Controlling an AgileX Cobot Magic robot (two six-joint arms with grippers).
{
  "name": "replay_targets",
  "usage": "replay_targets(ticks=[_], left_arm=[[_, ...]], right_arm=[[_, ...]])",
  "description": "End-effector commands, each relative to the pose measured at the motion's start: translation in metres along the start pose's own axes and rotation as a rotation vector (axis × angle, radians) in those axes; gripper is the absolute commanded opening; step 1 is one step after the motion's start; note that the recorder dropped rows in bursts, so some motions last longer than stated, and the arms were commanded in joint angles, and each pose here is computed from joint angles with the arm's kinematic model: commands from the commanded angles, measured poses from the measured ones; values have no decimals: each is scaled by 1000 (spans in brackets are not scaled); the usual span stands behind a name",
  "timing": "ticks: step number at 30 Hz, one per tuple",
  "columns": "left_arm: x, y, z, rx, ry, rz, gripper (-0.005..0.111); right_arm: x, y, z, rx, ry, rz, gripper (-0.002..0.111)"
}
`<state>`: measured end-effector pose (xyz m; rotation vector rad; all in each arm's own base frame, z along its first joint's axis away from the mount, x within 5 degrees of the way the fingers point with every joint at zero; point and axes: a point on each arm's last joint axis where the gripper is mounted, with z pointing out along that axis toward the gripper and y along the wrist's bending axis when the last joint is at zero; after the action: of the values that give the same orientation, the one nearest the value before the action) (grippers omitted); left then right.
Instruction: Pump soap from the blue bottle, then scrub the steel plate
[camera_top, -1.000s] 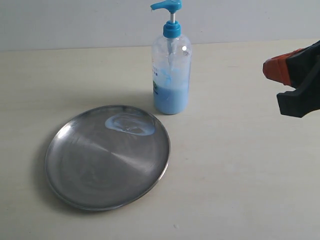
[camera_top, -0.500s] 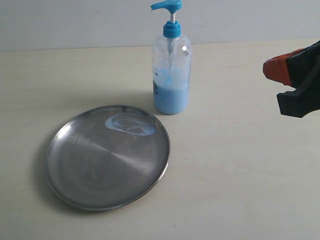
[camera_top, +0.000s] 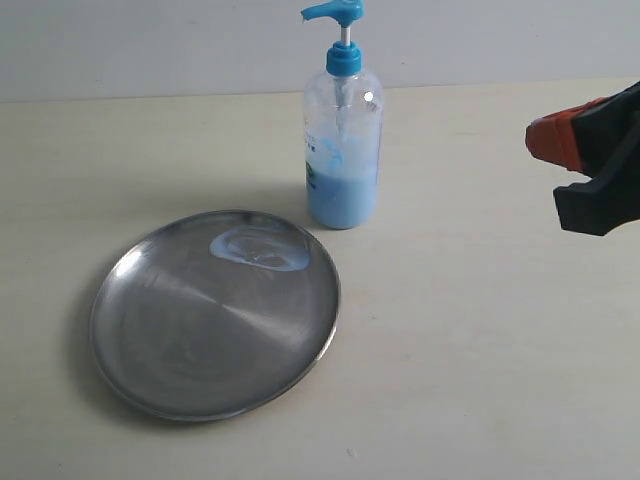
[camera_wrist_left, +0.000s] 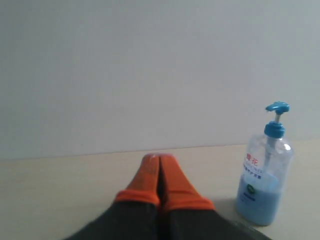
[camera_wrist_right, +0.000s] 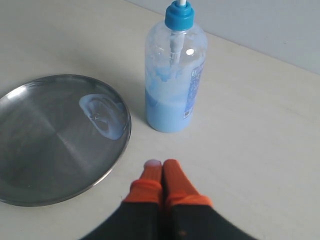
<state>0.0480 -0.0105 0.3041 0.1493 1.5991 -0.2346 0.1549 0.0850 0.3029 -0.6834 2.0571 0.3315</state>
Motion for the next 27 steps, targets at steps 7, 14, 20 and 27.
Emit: replay_targets(ticks=[7, 14, 20, 27], left_arm=[[59, 10, 1, -141, -31, -80, 0], [93, 16, 6, -218, 44, -87, 0], [110, 19, 8, -245, 86, -99, 0], [113, 19, 8, -250, 113, -96, 0]], right_arm=[[1, 0, -1, 2, -5, -5, 0], [1, 0, -1, 2, -5, -5, 0], [1, 0, -1, 2, -5, -5, 0], [1, 0, -1, 2, -5, -5, 0]])
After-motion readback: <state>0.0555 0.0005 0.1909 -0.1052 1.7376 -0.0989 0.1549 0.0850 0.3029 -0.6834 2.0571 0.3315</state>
